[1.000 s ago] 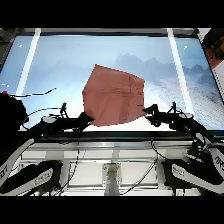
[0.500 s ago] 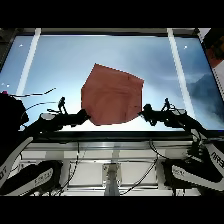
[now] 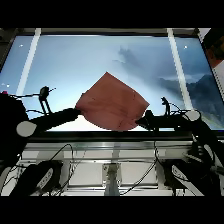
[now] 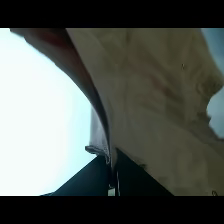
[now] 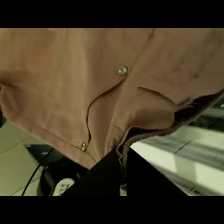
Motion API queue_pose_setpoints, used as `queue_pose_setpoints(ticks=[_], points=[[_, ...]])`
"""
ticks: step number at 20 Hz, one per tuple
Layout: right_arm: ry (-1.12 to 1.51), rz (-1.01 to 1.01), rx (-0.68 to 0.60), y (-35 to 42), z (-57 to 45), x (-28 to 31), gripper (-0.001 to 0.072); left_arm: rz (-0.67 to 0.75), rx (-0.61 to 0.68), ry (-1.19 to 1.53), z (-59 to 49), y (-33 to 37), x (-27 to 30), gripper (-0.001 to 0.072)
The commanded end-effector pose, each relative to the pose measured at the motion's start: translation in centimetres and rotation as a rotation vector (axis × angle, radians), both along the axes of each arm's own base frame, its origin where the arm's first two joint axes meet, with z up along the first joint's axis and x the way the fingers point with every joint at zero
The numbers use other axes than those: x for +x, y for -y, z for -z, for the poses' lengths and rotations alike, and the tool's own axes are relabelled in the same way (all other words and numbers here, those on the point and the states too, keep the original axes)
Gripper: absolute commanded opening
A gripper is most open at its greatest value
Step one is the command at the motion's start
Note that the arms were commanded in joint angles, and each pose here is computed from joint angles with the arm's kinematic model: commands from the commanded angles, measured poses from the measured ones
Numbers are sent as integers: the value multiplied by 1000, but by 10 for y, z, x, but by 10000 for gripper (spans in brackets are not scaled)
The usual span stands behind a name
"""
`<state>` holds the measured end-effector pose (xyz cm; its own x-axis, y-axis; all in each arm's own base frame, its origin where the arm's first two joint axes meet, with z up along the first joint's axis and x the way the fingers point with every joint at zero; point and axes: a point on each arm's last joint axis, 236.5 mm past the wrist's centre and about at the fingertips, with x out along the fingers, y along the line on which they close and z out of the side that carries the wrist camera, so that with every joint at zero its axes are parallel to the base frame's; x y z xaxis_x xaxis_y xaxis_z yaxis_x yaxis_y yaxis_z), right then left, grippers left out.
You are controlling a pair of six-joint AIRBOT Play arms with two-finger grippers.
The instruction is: Fold the clothes and pants, and hang the long-sleeved shirts on hangers.
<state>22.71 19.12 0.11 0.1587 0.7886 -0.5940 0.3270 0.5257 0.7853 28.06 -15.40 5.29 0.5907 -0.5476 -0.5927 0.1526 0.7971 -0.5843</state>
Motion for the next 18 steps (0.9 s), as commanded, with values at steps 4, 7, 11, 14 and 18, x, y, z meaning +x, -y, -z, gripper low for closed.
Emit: queue_pose_setpoints(ticks=[4,7,11,14,18], points=[[94,204,58,5,-43,41,17,23,40,180,-77,17,57,7],[163,393,6,32,-41,81,17,79,73,146,-53,57,112,9],[196,683,-23,77,-35,131,17,-12,93,178,6,92,193,11],[199,995,-43,131,-15,174,166,-271,44,342,8,71,256,13],[224,1064,-158,156,13,205,505,-411,49,463,-2,43,282,580]])
